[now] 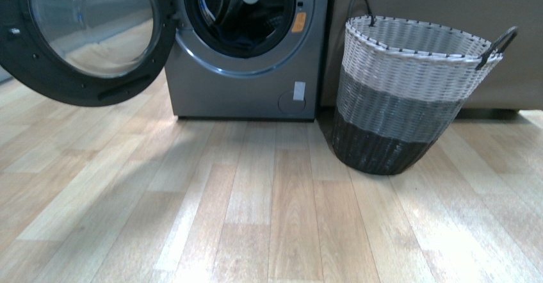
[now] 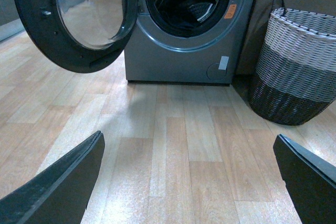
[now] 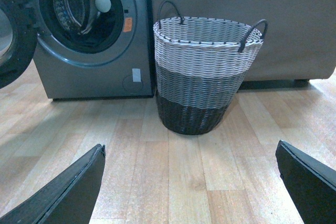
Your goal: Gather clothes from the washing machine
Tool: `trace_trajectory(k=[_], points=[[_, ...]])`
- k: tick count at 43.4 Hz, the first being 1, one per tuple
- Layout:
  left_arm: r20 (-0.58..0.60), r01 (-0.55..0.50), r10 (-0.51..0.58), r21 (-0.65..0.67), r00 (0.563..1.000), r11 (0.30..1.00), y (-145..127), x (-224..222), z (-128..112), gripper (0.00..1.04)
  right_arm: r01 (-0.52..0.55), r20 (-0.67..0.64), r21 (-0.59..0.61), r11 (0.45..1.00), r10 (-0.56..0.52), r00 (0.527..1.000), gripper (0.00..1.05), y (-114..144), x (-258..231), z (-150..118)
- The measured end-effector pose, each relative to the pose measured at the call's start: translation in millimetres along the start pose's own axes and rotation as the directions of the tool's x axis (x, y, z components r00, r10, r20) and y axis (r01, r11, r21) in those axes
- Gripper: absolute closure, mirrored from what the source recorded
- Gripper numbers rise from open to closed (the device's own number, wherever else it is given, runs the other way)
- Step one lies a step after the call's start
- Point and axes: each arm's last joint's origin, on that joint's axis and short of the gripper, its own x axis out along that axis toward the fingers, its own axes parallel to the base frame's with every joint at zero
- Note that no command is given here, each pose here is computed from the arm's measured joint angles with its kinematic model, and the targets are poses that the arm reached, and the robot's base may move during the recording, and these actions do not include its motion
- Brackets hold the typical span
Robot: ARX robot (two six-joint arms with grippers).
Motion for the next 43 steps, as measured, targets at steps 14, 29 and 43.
trace_trajectory(k=[14, 29, 43], points=[[0.0, 0.0, 0.0, 0.0, 1.0, 1.0, 0.0, 0.0, 0.0, 0.06, 0.0, 0.0, 0.0, 1.0, 0.0, 1.0, 0.08, 0.0, 0.0, 0.0], [0.0, 0.0, 0.0, 0.0, 1.0, 1.0, 0.0, 0.0, 0.0, 0.06, 0.0, 0.0, 0.0, 1.0, 0.0, 1.0, 0.08, 0.0, 0.0, 0.0], [0.0, 0.0, 0.0, 0.0, 1.0, 1.0, 0.0, 0.0, 0.0, 0.06, 0.0, 0.0, 0.0, 1.0, 0.0, 1.0, 0.08, 0.0, 0.0, 0.0]])
